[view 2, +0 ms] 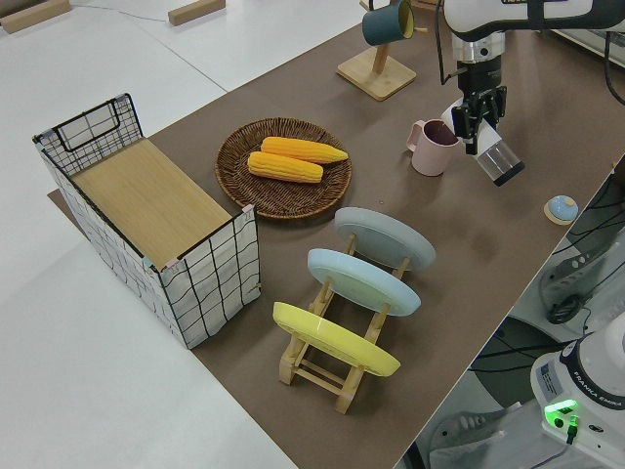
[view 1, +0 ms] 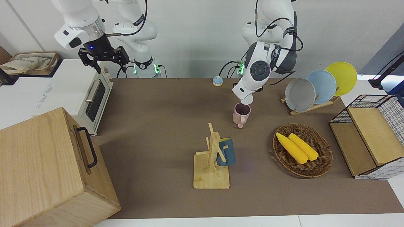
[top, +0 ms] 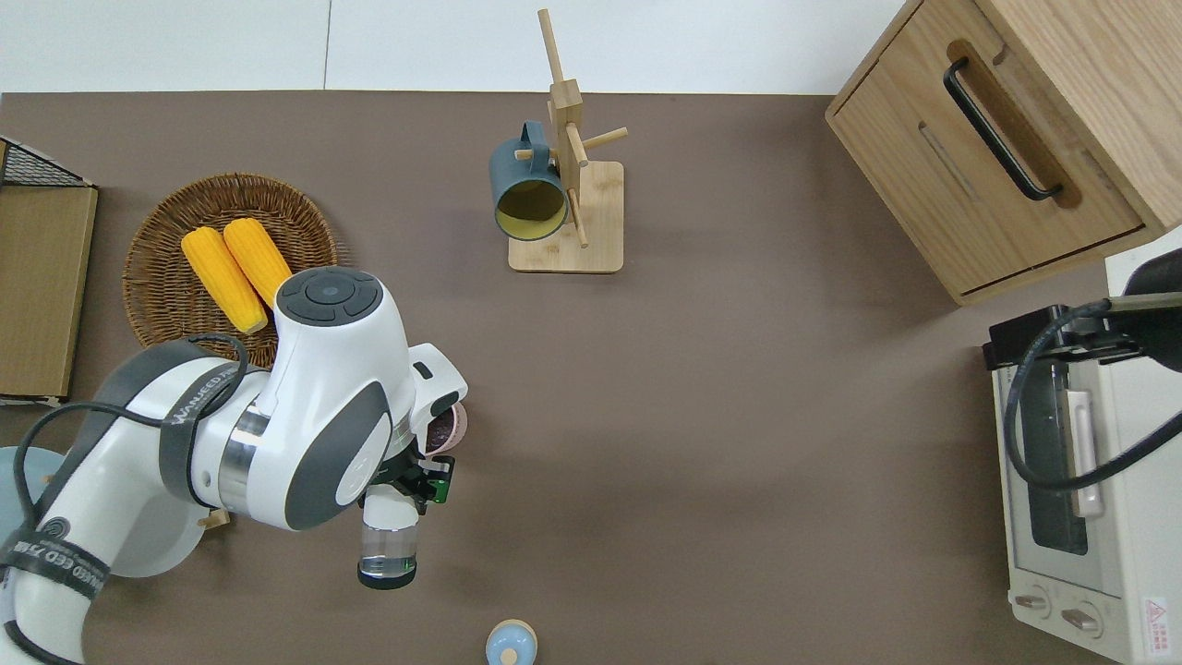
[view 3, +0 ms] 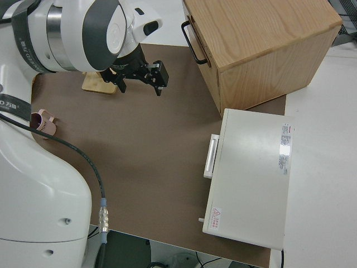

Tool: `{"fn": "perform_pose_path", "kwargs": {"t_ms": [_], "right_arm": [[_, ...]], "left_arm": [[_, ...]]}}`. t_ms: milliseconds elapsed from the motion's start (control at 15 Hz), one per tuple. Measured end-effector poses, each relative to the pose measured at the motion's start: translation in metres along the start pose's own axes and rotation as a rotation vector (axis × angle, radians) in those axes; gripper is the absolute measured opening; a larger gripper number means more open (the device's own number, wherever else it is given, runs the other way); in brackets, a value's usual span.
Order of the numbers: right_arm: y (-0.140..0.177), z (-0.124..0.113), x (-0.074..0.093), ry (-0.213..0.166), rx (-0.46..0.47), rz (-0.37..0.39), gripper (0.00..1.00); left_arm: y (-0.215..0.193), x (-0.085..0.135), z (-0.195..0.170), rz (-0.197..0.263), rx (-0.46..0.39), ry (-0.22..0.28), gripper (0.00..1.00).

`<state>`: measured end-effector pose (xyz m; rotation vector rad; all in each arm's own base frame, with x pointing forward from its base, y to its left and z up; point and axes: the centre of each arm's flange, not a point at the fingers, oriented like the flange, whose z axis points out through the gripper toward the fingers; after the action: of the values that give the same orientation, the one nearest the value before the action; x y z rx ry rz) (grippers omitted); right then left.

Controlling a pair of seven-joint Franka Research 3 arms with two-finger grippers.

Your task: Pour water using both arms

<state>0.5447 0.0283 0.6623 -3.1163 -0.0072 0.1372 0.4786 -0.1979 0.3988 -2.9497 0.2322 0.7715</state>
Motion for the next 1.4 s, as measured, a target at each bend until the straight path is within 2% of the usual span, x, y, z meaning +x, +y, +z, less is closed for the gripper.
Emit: {"fn": "perform_pose_path", "kwargs": {"t_ms": [133, 267, 533, 600, 667, 867, 1200, 1400], "right_arm": [[0.000, 0.000, 0.000, 0.000, 0.000, 0.000, 0.99], [0.000, 0.000, 0.000, 0.000, 0.000, 0.000, 0.99], [0.000, 0.000, 0.000, 0.000, 0.000, 0.000, 0.99], [0.000, 0.000, 0.000, 0.000, 0.000, 0.000, 0.99], [0.000, 0.000, 0.000, 0.000, 0.000, 0.000, 0.99], [0.000, 0.000, 0.000, 0.000, 0.000, 0.000, 0.99], [0.000, 0.000, 0.000, 0.000, 0.000, 0.000, 0.99], [0.000, 0.000, 0.000, 0.000, 0.000, 0.000, 0.99]], "left_arm": [[0.000, -0.004, -0.006, 0.000, -0.001, 0.014, 0.63], [-0.001, -0.013, -0.014, -0.001, -0.005, 0.048, 0.63], [-0.009, -0.049, 0.000, -0.013, -0.026, 0.221, 0.63], [-0.011, -0.054, 0.006, -0.015, -0.028, 0.250, 0.63], [-0.013, -0.062, 0.013, -0.019, -0.036, 0.304, 0.63], [-0.017, -0.072, 0.030, -0.025, -0.056, 0.419, 0.63], [-0.018, -0.071, 0.027, -0.036, -0.069, 0.470, 0.63], [-0.035, -0.067, 0.020, -0.092, -0.091, 0.505, 0.63]]}}
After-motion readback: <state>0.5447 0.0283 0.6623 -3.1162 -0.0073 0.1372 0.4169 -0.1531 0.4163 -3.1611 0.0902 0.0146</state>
